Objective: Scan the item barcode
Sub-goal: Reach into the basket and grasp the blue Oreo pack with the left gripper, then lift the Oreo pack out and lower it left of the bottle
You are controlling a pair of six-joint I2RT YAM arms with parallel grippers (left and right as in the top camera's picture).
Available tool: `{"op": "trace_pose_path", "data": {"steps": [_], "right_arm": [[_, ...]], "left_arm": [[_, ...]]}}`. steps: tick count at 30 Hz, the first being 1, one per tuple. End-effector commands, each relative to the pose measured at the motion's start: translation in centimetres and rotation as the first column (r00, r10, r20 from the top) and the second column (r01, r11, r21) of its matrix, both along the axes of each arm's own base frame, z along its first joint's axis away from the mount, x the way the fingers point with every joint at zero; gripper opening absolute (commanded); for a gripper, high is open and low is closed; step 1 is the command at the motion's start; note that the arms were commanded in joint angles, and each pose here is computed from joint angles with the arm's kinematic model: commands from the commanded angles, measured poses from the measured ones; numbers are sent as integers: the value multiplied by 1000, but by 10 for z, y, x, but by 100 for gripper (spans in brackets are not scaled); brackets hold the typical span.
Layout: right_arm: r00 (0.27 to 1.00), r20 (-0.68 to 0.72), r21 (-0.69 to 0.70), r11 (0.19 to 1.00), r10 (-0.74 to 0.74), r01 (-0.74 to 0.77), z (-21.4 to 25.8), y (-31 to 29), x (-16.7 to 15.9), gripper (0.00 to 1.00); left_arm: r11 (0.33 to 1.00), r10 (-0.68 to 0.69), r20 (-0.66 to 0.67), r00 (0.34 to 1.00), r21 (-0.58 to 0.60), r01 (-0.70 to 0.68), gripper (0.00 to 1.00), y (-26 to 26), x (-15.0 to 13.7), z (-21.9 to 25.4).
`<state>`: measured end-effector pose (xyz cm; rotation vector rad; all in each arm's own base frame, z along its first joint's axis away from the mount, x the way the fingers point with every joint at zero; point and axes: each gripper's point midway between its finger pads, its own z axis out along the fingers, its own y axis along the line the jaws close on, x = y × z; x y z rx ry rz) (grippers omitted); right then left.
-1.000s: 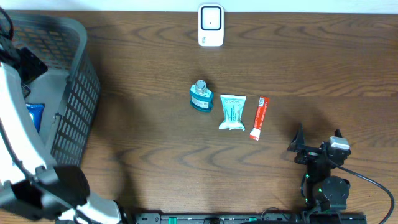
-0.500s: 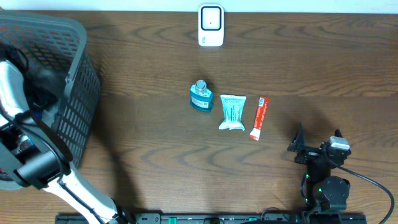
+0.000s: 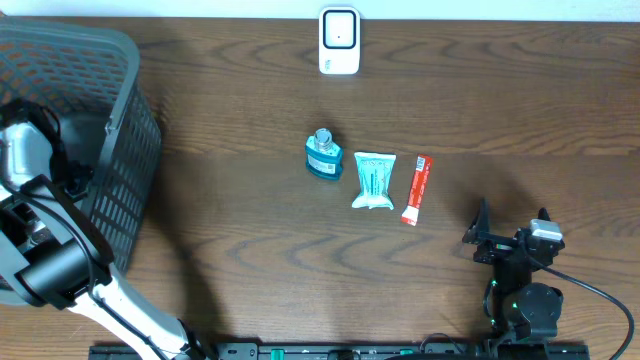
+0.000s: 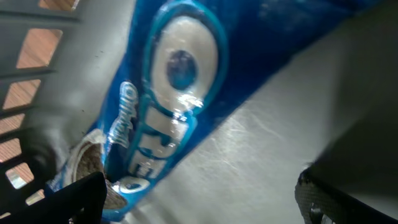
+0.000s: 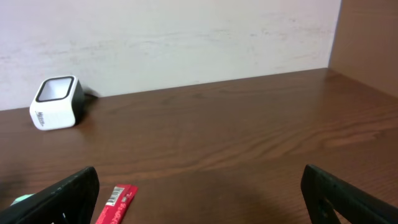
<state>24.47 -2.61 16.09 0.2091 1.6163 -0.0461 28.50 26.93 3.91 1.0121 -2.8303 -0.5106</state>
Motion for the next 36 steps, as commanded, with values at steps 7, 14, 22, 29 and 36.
{"op": "trace_pose_path", "data": {"steps": [7,14,22,29,36], "right_arm": [[1000,-7,-13,1000,-20,20,-1,-5,-1,99],[1000,-7,-13,1000,-20,20,-1,-5,-1,99],[1000,-7,-13,1000,-20,20,-1,-5,-1,99],[1000,-7,-13,1000,-20,20,-1,-5,-1,99],[1000,-7,-13,1000,-20,20,-1,-5,-1,99]], "left_arm": [[997,50,-23,998,-51,-51,98,24,-33,-20],[964,92,148,985,-263,-51,36,8,-22,-33],[952,166,176,970,-285,-111,8,0,-15,-27],[963,140,443,886,-267,-18,7,-15,44,59],[992,81,809,583,-9,-125,7,-20,68,255]]}}
